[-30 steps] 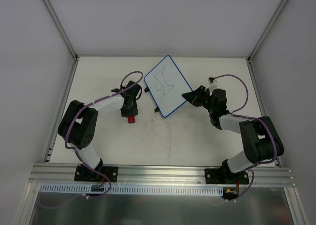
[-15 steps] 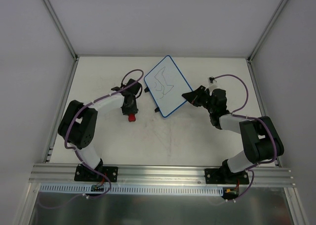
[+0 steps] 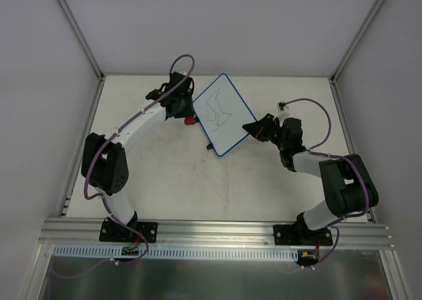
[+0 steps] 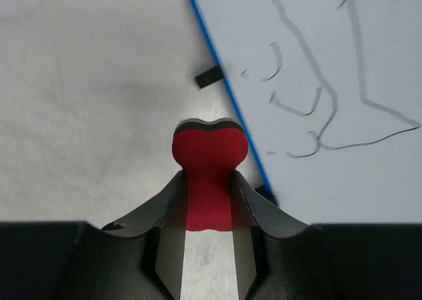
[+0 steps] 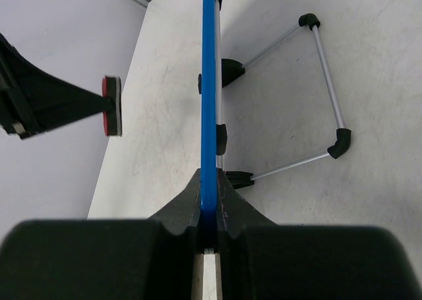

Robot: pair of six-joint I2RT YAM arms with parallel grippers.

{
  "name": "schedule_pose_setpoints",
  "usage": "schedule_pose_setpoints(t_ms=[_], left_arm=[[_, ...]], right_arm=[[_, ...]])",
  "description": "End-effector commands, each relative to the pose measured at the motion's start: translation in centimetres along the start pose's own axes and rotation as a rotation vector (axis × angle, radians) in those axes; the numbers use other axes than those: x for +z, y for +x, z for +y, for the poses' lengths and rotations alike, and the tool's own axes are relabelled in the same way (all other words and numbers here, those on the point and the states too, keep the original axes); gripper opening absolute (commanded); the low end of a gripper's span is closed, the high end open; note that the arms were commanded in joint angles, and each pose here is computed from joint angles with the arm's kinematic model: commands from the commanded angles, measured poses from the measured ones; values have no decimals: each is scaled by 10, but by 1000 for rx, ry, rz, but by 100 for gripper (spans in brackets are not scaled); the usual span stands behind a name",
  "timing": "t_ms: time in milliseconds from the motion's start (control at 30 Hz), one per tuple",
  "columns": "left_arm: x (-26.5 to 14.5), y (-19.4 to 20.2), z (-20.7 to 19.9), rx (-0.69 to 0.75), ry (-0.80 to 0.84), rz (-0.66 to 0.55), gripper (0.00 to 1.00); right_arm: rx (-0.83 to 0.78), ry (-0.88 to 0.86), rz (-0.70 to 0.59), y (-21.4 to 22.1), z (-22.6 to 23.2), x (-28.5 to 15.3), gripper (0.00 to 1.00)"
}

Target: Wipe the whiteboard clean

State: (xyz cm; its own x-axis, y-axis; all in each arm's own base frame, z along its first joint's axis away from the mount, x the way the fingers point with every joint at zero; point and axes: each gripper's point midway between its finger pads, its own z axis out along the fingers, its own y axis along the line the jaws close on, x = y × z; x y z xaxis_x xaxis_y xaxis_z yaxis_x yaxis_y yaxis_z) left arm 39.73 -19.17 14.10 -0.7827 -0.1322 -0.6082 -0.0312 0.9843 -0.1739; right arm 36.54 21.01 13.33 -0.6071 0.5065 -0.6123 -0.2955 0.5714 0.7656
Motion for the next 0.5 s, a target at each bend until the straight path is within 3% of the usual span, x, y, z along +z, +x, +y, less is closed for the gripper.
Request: schedule_pose_setpoints(t_ms=[0,267,467], left_arm=[[1,-33,-29,7,101,-27,0],[27,-84,-101,-57,357,-13,0],[36,-124,-141,-67,489,-74,0]], right_arm=[[-27,-67,53,6,16,5,0],[-61,-67,83,6,19,6,0],[-83,-61,91,8,20,8,0]])
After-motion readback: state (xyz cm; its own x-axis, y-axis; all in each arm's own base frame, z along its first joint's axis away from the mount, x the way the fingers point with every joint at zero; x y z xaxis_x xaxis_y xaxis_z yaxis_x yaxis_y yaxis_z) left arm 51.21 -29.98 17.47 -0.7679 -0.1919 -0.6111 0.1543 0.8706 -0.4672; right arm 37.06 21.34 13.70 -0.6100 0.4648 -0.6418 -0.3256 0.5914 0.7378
